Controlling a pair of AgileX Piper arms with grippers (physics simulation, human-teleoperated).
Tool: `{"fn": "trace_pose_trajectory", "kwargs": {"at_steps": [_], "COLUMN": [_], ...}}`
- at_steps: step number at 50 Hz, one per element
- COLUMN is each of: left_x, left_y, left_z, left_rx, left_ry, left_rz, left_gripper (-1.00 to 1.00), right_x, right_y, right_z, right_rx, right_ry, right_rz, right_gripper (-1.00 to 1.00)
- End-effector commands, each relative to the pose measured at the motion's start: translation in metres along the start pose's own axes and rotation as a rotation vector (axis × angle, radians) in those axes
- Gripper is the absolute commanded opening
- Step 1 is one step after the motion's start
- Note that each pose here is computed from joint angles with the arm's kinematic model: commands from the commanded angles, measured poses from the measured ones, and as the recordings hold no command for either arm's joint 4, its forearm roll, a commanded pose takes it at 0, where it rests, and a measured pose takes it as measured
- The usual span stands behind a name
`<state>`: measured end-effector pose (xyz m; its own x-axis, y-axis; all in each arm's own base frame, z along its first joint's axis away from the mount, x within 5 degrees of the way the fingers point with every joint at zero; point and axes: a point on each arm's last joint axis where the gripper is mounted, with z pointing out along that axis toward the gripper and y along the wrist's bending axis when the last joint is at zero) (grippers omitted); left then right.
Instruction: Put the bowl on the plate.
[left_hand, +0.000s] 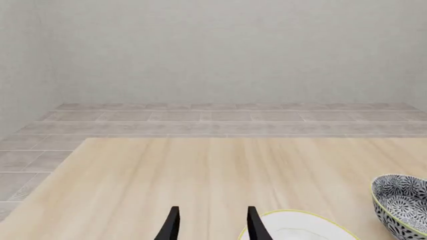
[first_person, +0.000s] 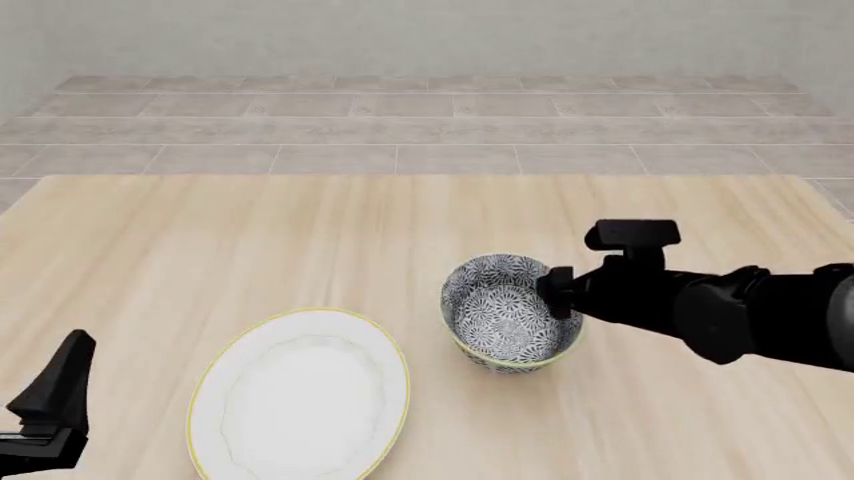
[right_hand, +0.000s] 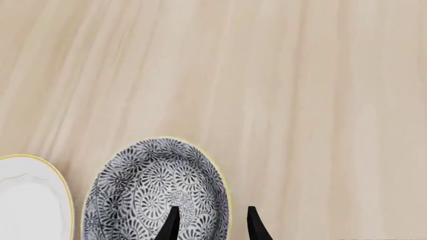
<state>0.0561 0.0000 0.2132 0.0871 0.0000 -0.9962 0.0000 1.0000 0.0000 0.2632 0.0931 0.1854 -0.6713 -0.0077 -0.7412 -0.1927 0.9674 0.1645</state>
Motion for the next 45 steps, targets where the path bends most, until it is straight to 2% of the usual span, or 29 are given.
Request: {"fn": "trace_pose_trajectory", "kwargs": {"at_steps": [1, 45], "left_x": [0.0, 0.0], "left_y": [0.0, 0.0], "left_z": [0.0, 0.0], "left_rx": [0.0, 0.0], "left_ry": [0.0, 0.0], "left_rz": [0.0, 0.0], "left_gripper": [1.0, 1.0], "right_x": [0.003, 0.015], "right_y": [-0.001, -0.001], "right_z": [0.002, 0.014], "right_rx": [0.001, 0.001], "right_ry": [0.004, 0.027], "right_rz": [0.006, 0.022], "right_gripper": [1.0, 1.0]}}
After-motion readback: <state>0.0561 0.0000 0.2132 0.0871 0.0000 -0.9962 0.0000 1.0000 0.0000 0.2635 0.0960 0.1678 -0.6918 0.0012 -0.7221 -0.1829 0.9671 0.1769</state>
